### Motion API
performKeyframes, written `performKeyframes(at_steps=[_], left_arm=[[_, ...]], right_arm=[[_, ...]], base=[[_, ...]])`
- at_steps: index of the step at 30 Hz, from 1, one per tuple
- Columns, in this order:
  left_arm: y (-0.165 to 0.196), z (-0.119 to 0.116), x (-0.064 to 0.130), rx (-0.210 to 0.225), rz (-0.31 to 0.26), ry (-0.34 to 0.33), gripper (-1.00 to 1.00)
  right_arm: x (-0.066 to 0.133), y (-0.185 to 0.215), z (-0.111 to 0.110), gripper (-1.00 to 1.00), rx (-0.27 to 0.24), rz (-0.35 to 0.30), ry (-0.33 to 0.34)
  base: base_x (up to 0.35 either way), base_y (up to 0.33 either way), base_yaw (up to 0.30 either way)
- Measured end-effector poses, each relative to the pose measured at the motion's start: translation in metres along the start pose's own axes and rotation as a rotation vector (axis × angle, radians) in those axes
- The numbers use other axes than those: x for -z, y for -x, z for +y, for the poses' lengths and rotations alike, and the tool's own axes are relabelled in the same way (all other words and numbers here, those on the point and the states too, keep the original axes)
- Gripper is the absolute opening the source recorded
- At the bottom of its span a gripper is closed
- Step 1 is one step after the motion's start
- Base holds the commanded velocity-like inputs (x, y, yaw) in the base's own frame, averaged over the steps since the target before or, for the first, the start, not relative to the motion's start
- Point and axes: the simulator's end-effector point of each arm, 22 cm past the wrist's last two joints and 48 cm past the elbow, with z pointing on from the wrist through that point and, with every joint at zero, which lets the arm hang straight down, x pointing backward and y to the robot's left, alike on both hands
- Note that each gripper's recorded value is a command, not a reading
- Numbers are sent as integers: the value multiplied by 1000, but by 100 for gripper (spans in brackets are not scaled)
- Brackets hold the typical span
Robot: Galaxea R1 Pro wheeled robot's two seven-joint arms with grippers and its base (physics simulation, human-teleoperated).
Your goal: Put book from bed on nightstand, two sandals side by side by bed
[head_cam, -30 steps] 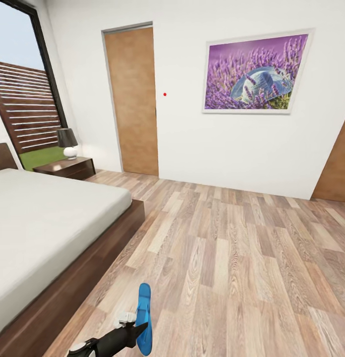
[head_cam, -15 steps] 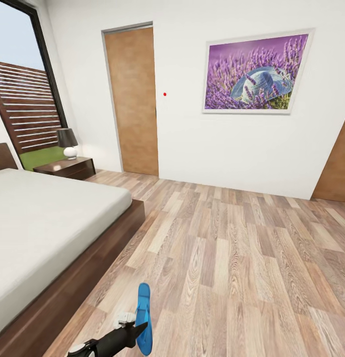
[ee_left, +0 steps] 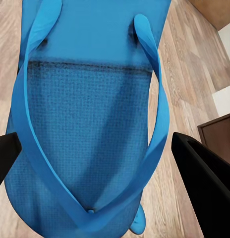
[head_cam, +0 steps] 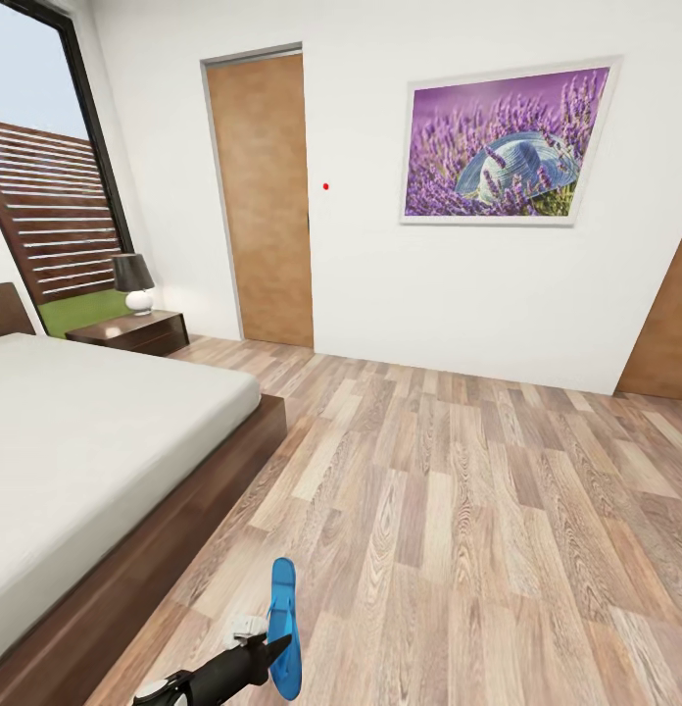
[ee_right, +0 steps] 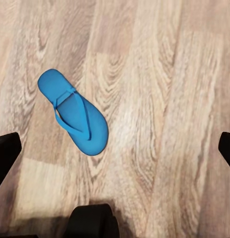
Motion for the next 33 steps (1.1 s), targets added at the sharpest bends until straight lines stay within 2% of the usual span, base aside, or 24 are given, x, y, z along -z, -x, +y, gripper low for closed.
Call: performKeyframes(at_steps=[12,13,14,15,16,33], left_arm=[[0,0,0,0,0,0,-100],[0,0,0,0,0,0,-100],[0,0,0,0,0,0,-100],[0,0,0,0,0,0,-100],[0,0,0,0,0,0,-100],[0,0,0,0,0,-1,-100]], right_arm=[[1,14,-15,100,25,-62,-68],[11,29,-63,100,31,-131,-294],[44,28,-129,100,9,-135,-625],[95,24,-180,100,-15,-136,-956],[105,23,-187,100,-17,-136,-1009],[105,23,-187,100,-17,-136,-1011]], base=[[0,0,0],[0,0,0],[0,0,0],[0,0,0],[0,0,0],[0,0,0]])
